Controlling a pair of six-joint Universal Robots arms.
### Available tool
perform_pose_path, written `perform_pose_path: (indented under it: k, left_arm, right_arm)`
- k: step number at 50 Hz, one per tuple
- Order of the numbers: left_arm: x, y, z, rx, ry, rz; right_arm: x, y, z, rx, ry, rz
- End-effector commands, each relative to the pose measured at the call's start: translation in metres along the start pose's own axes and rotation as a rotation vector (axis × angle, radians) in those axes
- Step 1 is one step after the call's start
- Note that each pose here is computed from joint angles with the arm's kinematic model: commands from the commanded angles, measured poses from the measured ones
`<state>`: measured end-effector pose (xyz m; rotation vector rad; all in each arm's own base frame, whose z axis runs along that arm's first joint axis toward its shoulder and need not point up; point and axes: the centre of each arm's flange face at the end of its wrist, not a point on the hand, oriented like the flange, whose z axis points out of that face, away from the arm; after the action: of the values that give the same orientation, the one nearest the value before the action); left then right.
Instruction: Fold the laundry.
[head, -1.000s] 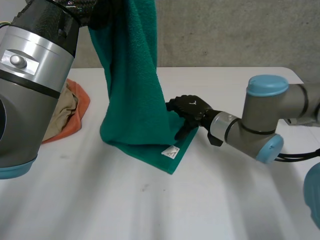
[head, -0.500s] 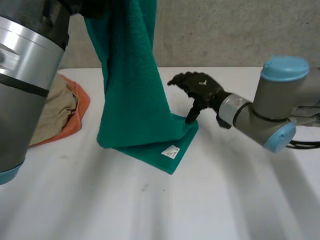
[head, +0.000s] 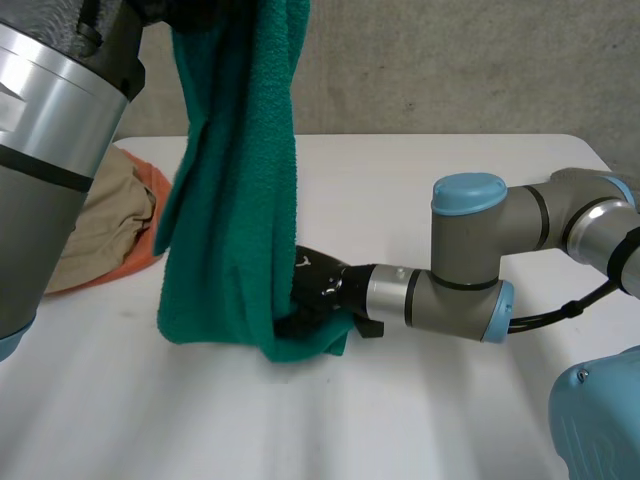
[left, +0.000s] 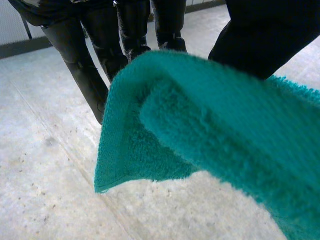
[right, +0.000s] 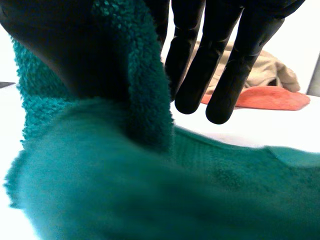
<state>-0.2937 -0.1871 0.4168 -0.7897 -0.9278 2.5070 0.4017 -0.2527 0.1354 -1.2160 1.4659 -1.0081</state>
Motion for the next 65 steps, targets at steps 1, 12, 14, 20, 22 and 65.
perform_pose_path:
  k: [1, 12, 14, 20, 22, 65]
  left_arm:
    - [-0.011, 0.027, 0.007, -0.046, -0.028, 0.02]
    - [-0.035, 0.041, 0.03, -0.024, -0.121, 0.067]
    - [-0.043, 0.051, 0.032, -0.035, -0.161, 0.079]
    - [-0.037, 0.082, 0.023, -0.112, -0.155, 0.06]
    - [-0.027, 0.111, 0.009, -0.197, -0.136, 0.042]
    - [0.027, 0.17, -0.107, -0.904, -0.01, 0.025]
  right_arm:
    - [0.066, -0.039, -0.02, 0.086, 0.384, -0.105]
    - [0.101, -0.164, -0.109, 0.477, 0.885, -0.425]
    - [0.098, -0.178, -0.122, 0.528, 0.928, -0.462]
    - [0.087, -0.171, -0.137, 0.507, 0.963, -0.451]
    - [0.085, -0.161, -0.137, 0.475, 0.962, -0.426]
    - [0.019, -0.023, -0.18, -0.235, 0.983, -0.374]
